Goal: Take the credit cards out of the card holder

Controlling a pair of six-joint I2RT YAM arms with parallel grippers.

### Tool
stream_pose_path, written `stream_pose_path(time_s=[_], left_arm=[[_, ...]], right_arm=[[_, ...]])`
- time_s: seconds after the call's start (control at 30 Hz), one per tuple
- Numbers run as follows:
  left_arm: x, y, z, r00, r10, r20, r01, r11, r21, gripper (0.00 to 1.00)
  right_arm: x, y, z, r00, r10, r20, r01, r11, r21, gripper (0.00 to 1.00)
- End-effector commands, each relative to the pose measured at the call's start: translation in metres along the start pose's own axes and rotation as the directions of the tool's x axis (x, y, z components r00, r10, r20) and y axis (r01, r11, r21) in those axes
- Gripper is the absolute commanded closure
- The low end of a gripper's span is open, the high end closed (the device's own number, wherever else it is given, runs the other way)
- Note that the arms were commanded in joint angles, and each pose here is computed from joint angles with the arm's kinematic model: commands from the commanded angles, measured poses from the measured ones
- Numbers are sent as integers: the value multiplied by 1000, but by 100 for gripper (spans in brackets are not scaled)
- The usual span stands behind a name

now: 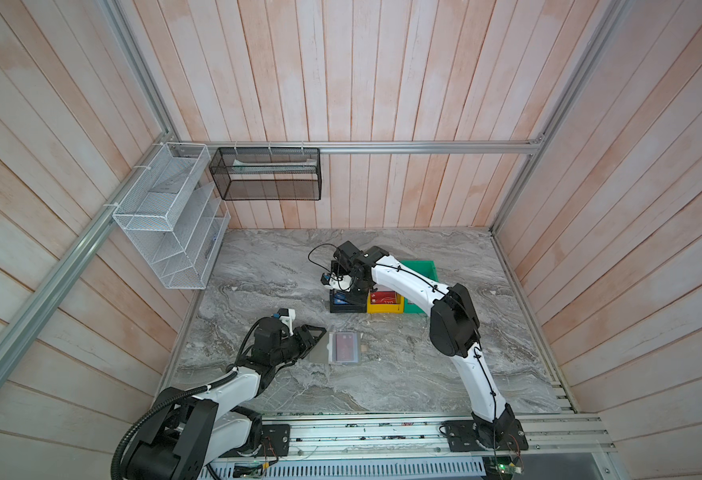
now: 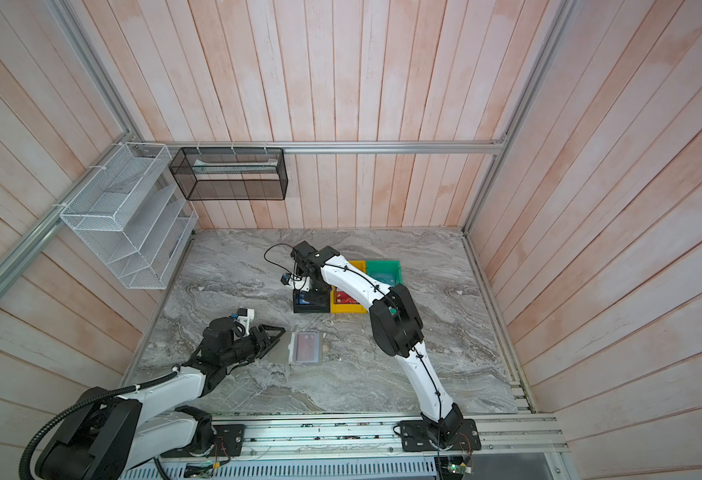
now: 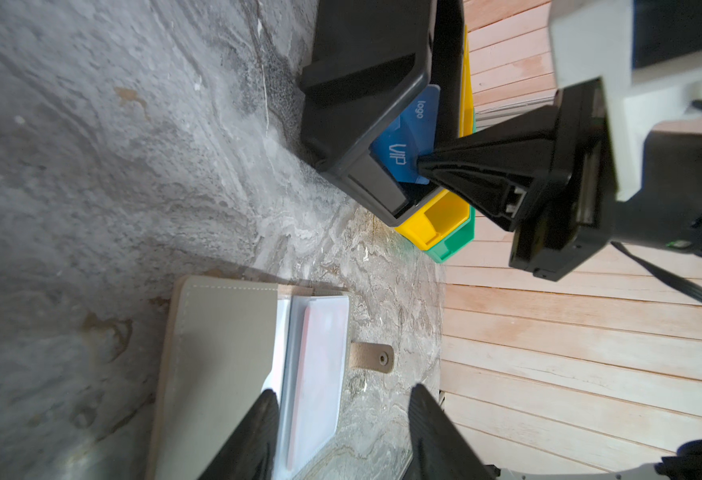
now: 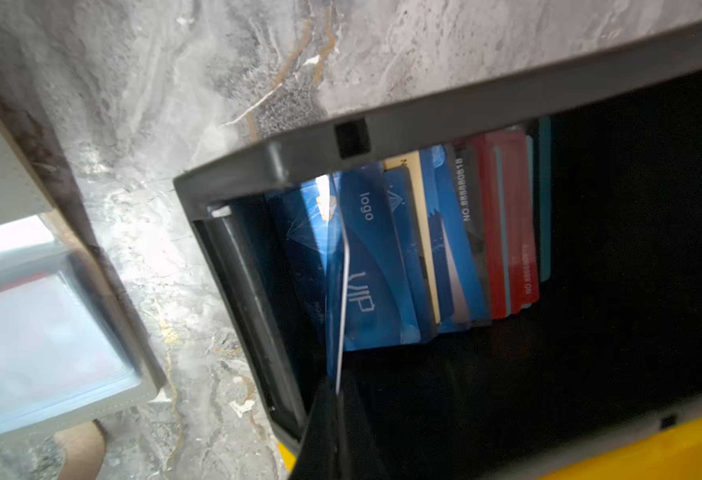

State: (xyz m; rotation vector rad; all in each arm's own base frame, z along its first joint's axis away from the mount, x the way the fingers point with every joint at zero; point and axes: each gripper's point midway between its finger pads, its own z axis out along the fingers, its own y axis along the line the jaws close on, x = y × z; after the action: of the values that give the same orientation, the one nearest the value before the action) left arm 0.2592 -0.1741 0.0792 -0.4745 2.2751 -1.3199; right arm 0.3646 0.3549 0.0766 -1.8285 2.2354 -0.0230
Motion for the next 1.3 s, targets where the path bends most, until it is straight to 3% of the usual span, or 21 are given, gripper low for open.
stream_pose_path(time_s=[0.0, 0.23, 0.6, 0.83, 0.9, 1.07, 1.27], left_arm=[[-1, -6, 1, 999, 36, -5, -36, 999, 25, 47], [-1, -6, 1, 999, 40, -4, -40, 999, 26, 47], [1, -4, 1, 999, 38, -8, -37, 999, 20, 47], [3, 2, 2, 999, 31, -15, -31, 1000, 3, 47], [5, 8, 2, 999, 25, -22, -25, 1000, -18, 47], [13, 23, 5, 999, 9, -51, -13, 998, -62, 47], [21, 40, 6, 997, -15, -77, 7, 994, -112, 47]], right_arm=[[7, -1, -11, 999, -23, -25, 24, 999, 38, 100], [8, 2, -15, 999, -42, -24, 43, 997, 59, 100], [-11, -33, -16, 999, -33, 9, 31, 973, 230, 79], [-27, -45, -31, 998, 8, 64, -25, 961, 276, 76], [-35, -38, -46, 992, 36, 122, -66, 966, 249, 76], [-40, 21, -66, 952, 150, 266, -145, 989, -37, 78], [-12, 100, -49, 906, 297, 302, -201, 930, -309, 83]])
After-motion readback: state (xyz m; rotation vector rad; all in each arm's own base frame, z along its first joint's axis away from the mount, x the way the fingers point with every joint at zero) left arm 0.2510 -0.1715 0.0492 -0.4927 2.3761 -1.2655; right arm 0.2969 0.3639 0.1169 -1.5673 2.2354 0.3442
